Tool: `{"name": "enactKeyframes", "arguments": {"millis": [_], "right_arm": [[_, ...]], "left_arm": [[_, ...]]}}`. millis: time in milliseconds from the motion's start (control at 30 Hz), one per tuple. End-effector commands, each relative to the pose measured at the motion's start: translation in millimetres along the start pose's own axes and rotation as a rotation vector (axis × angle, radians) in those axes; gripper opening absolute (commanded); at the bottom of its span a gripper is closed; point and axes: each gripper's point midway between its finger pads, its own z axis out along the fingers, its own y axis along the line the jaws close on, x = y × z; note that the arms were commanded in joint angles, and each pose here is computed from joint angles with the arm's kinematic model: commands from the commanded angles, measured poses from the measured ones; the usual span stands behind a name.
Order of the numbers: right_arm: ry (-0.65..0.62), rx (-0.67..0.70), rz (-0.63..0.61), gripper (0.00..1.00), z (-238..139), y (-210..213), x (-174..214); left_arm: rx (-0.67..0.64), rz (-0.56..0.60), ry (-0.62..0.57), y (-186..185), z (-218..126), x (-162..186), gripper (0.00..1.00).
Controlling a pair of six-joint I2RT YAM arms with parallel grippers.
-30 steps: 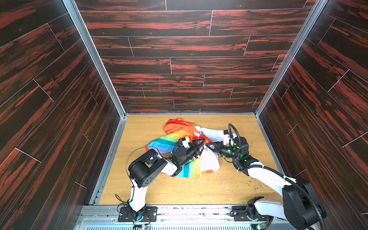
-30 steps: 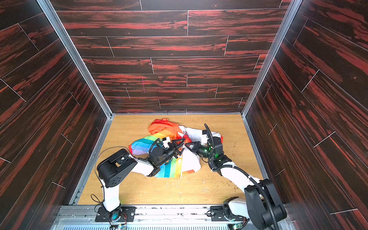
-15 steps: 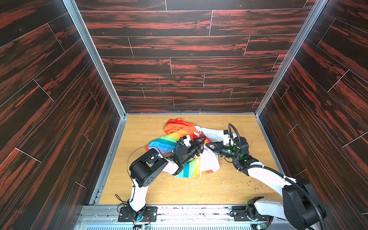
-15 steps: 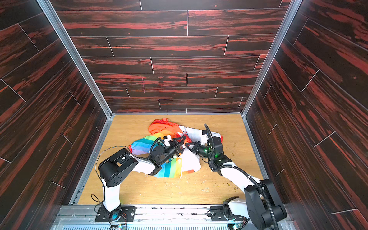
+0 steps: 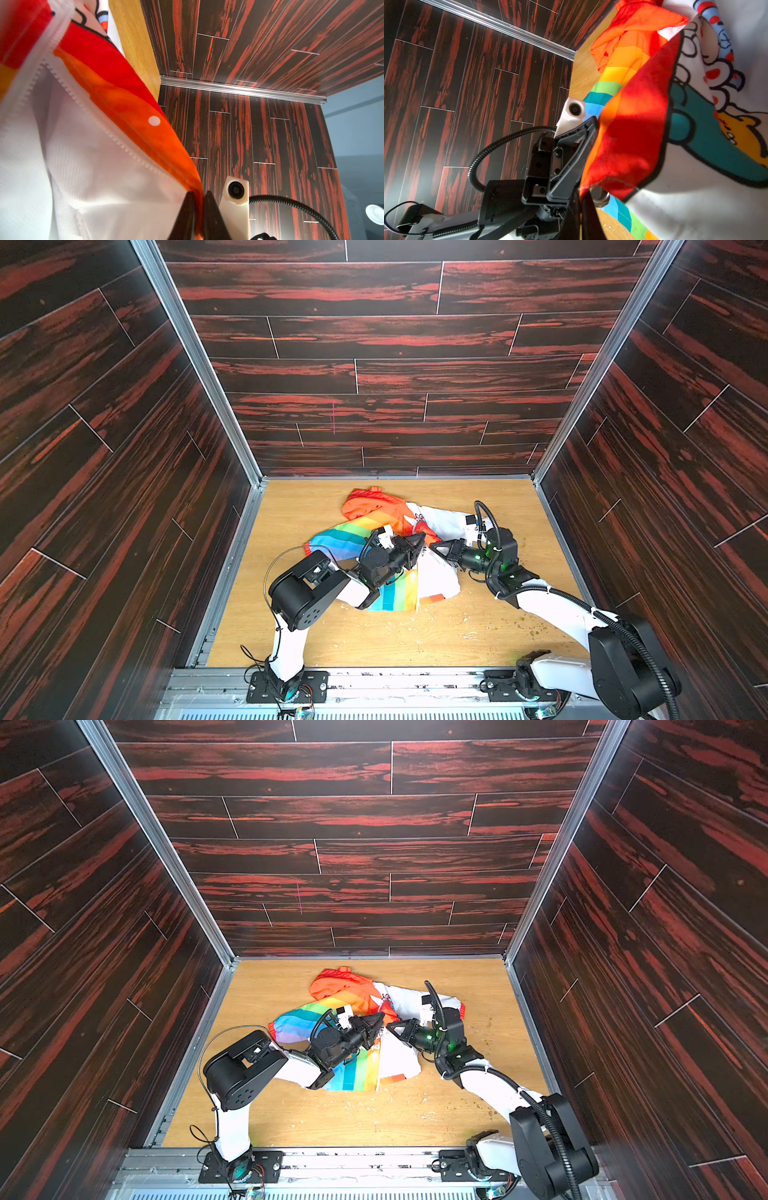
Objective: Zip up the jacket
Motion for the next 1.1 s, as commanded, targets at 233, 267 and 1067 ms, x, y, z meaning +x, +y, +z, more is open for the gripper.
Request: {"name": "enactKeyframes", "arguments": {"millis": [233,267,1067], "right_arm": [[0.008,0.036,-0.045,0.03,-6,-7,9],[0.005,0.044,-0.055,0.14,-6,-8,8],[0.017,-0.128,-0.128,0.48,3,27,12]], "left_arm": [[0.077,0.122,0.057,-47,-4,-1,0.00],[0.067,0.146,0.072,-49,-4,2,0.00],[-0.344,0.550,0.210,-46,-18,19,0.00]]}}
